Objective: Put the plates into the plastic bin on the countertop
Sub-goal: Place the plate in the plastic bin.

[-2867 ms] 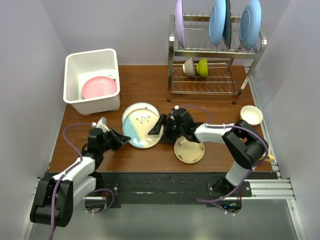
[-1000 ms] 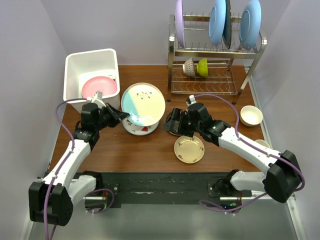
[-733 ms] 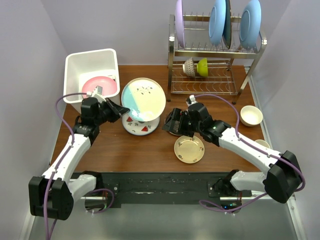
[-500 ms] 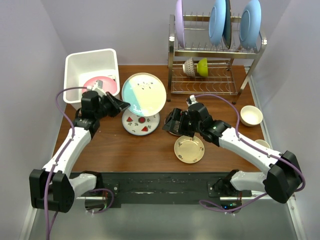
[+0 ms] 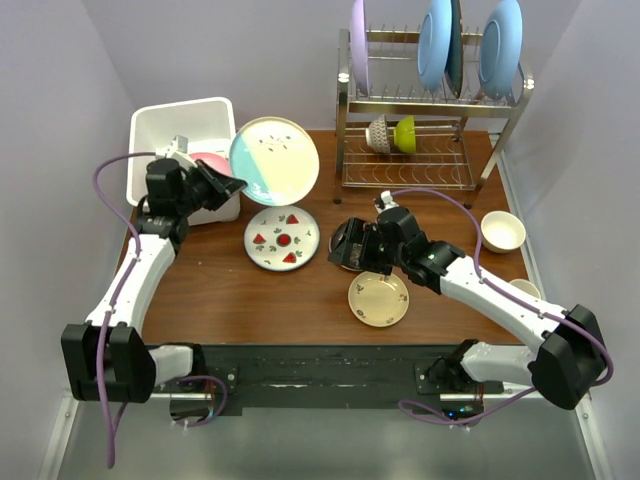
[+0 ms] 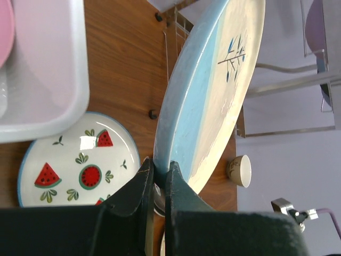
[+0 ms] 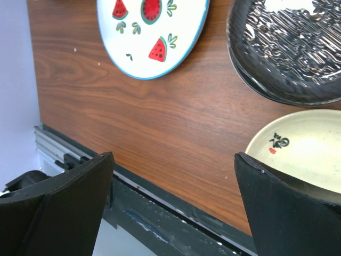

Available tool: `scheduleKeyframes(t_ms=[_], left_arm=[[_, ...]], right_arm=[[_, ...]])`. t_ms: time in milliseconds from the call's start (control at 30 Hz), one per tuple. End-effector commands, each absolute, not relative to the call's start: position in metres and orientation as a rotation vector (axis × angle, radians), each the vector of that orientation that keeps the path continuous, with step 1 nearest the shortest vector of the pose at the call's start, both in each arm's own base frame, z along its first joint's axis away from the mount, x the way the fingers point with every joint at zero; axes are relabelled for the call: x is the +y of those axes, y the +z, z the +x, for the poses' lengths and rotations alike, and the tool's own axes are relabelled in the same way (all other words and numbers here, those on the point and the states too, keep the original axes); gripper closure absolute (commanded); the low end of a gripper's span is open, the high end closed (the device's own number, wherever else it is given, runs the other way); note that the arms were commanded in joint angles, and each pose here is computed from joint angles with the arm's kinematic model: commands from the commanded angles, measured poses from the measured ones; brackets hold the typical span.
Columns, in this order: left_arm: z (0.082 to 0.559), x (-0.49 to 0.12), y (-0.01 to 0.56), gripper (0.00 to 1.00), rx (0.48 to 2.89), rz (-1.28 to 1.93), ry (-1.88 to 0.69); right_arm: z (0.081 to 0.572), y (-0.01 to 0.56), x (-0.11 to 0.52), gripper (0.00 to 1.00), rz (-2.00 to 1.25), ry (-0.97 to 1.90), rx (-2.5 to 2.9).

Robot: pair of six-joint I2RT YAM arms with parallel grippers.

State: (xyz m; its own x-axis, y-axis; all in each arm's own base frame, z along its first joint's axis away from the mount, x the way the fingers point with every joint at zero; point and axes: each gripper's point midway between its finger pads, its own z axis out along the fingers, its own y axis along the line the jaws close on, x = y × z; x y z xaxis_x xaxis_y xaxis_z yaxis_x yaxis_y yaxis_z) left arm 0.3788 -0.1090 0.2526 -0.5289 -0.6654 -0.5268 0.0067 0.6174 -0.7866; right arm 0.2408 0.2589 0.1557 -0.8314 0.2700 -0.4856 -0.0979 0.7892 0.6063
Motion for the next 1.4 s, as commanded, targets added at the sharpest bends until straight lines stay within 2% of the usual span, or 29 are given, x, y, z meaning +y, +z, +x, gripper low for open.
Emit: scheduleKeyframes(t_ms=[0,700,1367], left_arm=[[0.401,-0.091,0.347,1.0,1.692,-0.407,-1.024],[0.436,0.006,0.361,1.0,1.61,-0.522,-0.946],[0.453,0.087,0.325,1.0,1.564,-0.699,-0.866]], right_arm=[[0.244,0.162,0.251,0.01,0.12,0.826,2.376],[0.237,0.148,0.244,0.01,0.108,0.793,2.411],[0.226,0.124,0.24,0.01,0.106,0.775,2.473]])
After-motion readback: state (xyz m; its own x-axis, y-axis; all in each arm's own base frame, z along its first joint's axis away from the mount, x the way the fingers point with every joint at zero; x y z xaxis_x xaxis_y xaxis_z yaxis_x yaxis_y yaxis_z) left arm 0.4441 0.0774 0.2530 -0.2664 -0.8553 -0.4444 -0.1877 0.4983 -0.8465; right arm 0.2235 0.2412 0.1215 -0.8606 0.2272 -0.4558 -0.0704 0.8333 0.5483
